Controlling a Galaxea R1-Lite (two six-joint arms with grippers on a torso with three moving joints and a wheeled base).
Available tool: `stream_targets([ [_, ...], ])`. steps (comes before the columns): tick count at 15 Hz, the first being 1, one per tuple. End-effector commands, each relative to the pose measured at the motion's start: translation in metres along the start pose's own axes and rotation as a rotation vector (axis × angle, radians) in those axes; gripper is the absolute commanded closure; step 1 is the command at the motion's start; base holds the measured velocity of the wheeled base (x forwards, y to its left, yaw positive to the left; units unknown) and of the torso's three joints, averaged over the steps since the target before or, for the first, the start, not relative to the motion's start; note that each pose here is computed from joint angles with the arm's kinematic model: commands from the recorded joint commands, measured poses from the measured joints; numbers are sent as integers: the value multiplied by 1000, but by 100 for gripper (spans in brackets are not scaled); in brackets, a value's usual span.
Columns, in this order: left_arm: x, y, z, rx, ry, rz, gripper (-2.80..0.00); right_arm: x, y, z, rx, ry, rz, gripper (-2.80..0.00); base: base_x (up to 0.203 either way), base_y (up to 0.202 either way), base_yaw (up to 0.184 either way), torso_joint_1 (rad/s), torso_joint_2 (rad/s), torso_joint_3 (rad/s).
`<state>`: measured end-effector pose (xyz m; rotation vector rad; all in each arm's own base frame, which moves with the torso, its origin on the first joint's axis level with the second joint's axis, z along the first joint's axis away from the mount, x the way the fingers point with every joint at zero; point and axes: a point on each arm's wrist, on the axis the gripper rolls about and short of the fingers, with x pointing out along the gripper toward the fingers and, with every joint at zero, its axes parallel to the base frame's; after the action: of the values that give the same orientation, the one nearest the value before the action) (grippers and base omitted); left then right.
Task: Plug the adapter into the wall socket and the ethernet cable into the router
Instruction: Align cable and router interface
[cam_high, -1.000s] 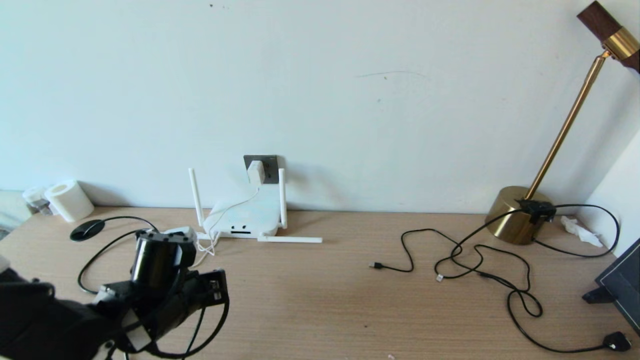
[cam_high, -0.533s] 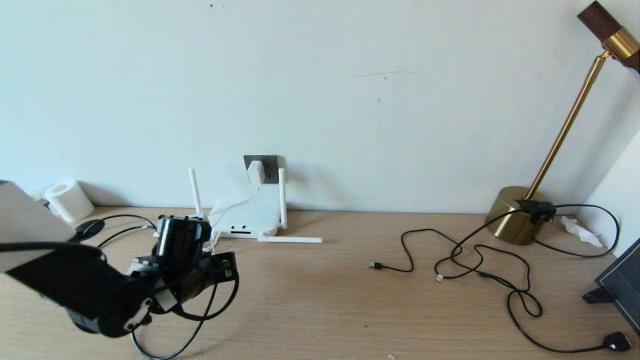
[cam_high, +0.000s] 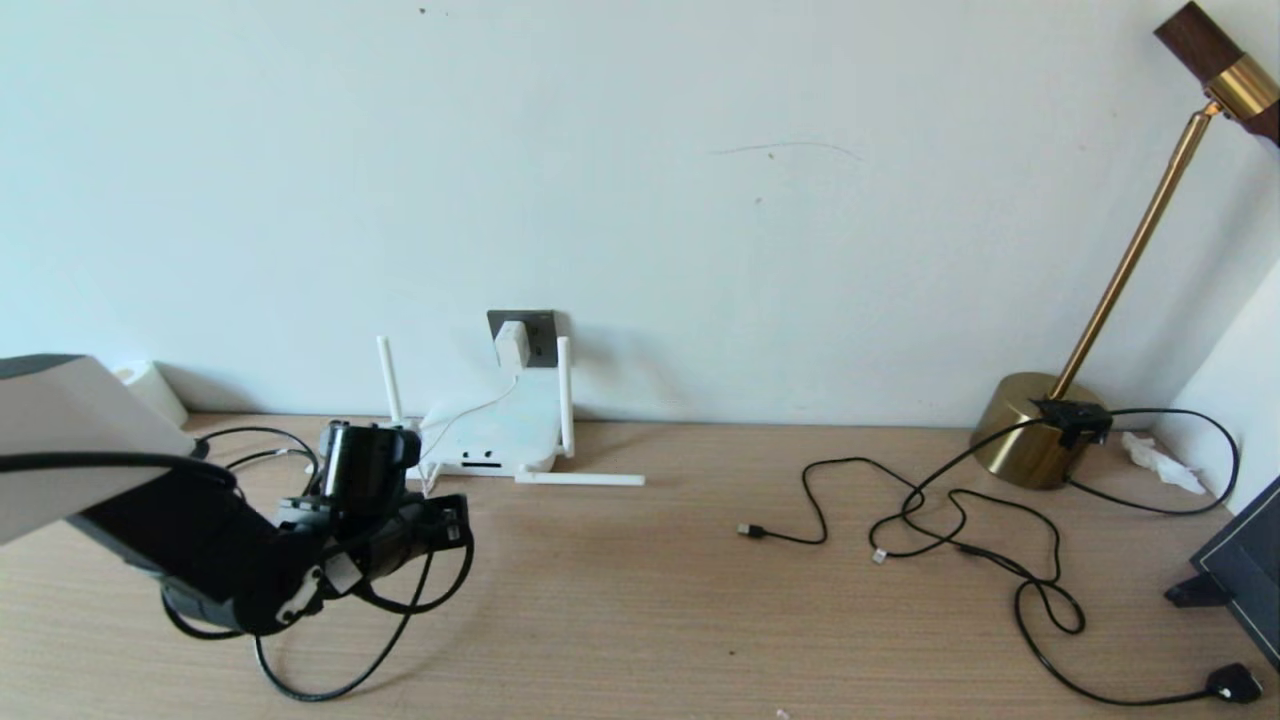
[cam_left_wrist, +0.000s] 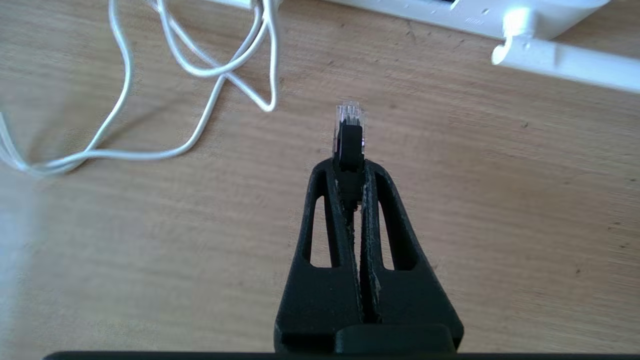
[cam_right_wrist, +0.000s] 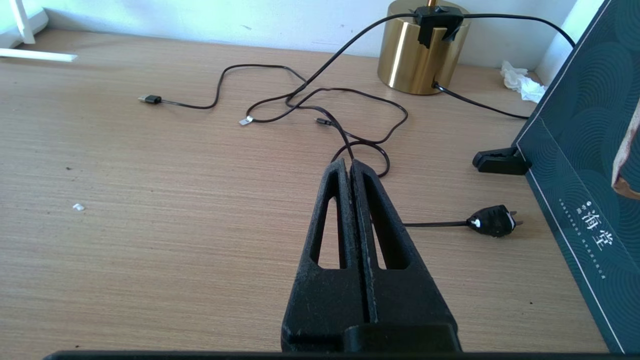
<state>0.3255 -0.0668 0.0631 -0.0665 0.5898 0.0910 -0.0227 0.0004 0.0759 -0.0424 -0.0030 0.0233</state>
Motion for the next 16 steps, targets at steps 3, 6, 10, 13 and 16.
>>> stream_targets([
  [3, 14, 0, -1, 0, -17, -12, 0, 0, 0, 0, -1, -1, 1, 0, 0, 0, 0, 0, 0, 0],
  [6, 25, -2, 1, 0, -21, -11, 0, 0, 0, 0, -1, -2, 1, 0, 0, 0, 0, 0, 0, 0],
  [10, 34, -4, 2, 20, -25, -8, 0, 0, 0, 0, -1, -1, 1, 0, 0, 0, 0, 0, 0, 0],
  [13, 34, -5, 5, 22, -35, -9, 0, 0, 0, 0, -1, -2, 1, 0, 0, 0, 0, 0, 0, 0],
  [16, 35, 0, 6, 31, -36, 5, 0, 0, 0, 0, -1, -1, 1, 0, 0, 0, 0, 0, 0, 0],
])
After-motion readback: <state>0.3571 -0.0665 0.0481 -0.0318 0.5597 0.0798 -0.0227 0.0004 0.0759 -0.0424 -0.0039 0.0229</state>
